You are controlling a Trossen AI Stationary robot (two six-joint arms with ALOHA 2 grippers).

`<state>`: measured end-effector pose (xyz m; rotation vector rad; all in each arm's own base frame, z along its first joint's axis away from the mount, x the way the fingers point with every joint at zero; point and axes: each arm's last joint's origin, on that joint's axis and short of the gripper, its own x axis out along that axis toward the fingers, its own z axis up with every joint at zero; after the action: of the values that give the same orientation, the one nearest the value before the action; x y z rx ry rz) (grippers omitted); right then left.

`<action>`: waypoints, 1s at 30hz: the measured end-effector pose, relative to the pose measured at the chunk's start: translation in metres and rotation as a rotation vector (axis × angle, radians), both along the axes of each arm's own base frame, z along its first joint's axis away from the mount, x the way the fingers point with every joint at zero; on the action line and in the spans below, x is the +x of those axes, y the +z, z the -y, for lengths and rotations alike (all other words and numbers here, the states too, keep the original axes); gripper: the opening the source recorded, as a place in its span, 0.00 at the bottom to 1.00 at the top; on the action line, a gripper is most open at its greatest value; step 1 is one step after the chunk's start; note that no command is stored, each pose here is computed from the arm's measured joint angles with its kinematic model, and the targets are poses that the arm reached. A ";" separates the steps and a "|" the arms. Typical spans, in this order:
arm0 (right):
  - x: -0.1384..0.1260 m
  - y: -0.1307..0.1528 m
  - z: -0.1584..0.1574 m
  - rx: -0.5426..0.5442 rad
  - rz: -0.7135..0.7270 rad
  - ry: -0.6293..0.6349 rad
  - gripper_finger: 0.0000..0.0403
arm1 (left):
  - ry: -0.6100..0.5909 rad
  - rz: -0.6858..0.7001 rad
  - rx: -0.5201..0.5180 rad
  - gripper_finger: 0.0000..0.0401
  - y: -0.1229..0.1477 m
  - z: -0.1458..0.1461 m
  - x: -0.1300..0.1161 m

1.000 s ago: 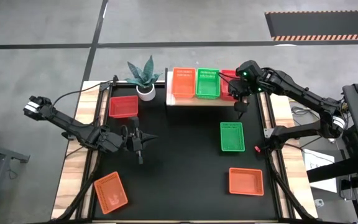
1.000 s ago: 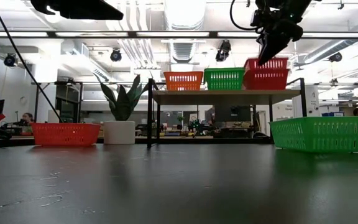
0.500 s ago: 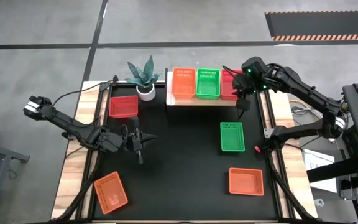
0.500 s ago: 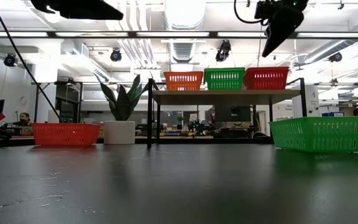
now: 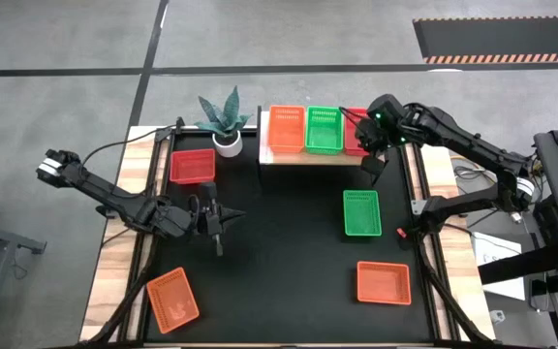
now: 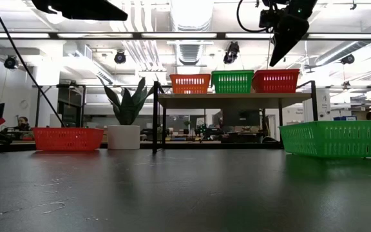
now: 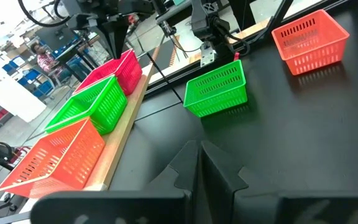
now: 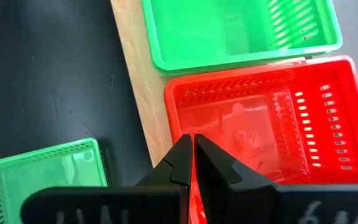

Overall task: Stack baskets on shelf by color
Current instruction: Stack the left orange bin on top of the orange bin on the shelf

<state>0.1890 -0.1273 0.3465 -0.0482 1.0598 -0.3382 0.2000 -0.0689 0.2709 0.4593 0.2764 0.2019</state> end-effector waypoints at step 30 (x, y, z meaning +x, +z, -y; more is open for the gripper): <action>0.011 0.016 -0.138 -0.087 0.334 0.368 0.02 | 0.032 0.022 -0.129 0.01 -0.003 0.001 0.003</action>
<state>0.2000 0.0105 0.3626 -0.2530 0.6865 -0.0533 0.2026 -0.0700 0.2678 0.3249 0.2740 0.2188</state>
